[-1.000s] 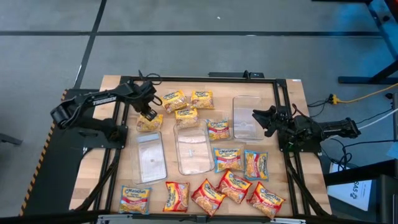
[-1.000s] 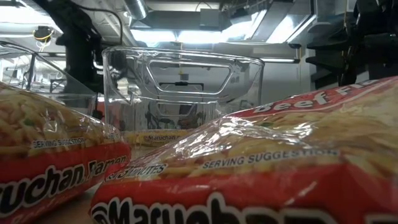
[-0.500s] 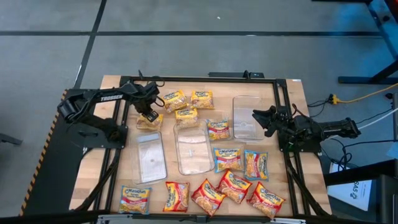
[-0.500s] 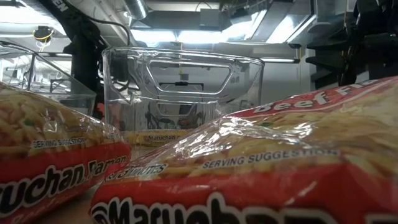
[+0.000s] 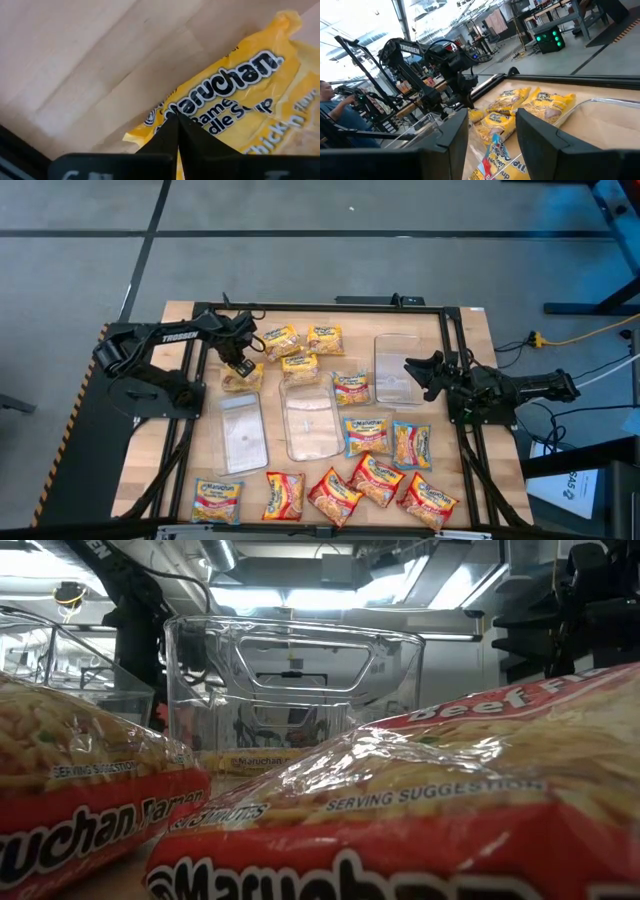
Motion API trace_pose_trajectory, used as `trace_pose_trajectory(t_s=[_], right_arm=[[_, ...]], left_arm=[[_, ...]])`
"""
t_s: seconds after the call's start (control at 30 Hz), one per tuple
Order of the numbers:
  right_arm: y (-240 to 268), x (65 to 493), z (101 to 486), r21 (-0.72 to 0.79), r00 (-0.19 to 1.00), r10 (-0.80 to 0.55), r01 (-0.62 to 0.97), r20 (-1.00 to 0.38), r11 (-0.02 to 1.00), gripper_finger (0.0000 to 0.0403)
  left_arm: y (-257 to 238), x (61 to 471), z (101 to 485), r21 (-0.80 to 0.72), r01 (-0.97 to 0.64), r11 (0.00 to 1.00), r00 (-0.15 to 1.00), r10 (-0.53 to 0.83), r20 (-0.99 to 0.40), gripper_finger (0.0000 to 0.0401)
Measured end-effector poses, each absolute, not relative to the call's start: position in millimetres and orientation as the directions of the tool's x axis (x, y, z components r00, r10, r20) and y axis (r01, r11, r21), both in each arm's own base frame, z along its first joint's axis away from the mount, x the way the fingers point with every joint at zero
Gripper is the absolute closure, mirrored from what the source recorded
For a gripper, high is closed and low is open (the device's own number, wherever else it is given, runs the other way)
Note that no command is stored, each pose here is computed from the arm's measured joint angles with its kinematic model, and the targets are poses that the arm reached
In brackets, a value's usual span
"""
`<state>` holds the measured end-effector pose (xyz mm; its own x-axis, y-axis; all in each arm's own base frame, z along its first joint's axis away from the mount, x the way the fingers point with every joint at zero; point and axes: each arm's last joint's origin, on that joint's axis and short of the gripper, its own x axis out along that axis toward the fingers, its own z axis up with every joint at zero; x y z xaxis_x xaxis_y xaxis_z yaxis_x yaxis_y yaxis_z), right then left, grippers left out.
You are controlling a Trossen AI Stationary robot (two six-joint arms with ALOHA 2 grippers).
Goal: Sort Maruchan noodles
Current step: Put the yellow noodle pack into the left transparent bin
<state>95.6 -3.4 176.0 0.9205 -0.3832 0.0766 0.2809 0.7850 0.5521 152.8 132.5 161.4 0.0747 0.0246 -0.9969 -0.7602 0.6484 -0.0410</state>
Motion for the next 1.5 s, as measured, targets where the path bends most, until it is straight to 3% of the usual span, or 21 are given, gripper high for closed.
trace_pose_trajectory(t_s=[0.5,0.97,1.1,1.33,1.5], right_arm=[[-3,96,176,0.552,0.920,-0.384,0.281,0.076,0.785,0.0242],[-3,96,173,0.538,0.922,-0.384,0.301,0.045,0.787,0.0242],[-3,96,173,0.540,0.923,-0.383,0.301,0.044,0.786,0.0242],[-3,96,173,0.563,0.929,-0.367,0.281,0.042,0.777,0.0242],[-3,96,173,0.565,0.932,-0.360,0.275,0.042,0.778,0.0242]], left_arm=[[119,177,205,-0.028,-0.696,0.717,0.040,-0.001,-0.999,0.0401],[103,205,273,0.065,-0.623,0.780,0.074,0.142,-0.987,0.0401],[104,203,268,0.191,-0.621,0.760,0.001,0.244,-0.970,0.0396],[99,189,228,0.240,-0.591,0.770,-0.117,0.213,-0.970,0.0346],[97,171,188,0.280,-0.668,0.689,-0.197,0.199,-0.960,0.0296]])
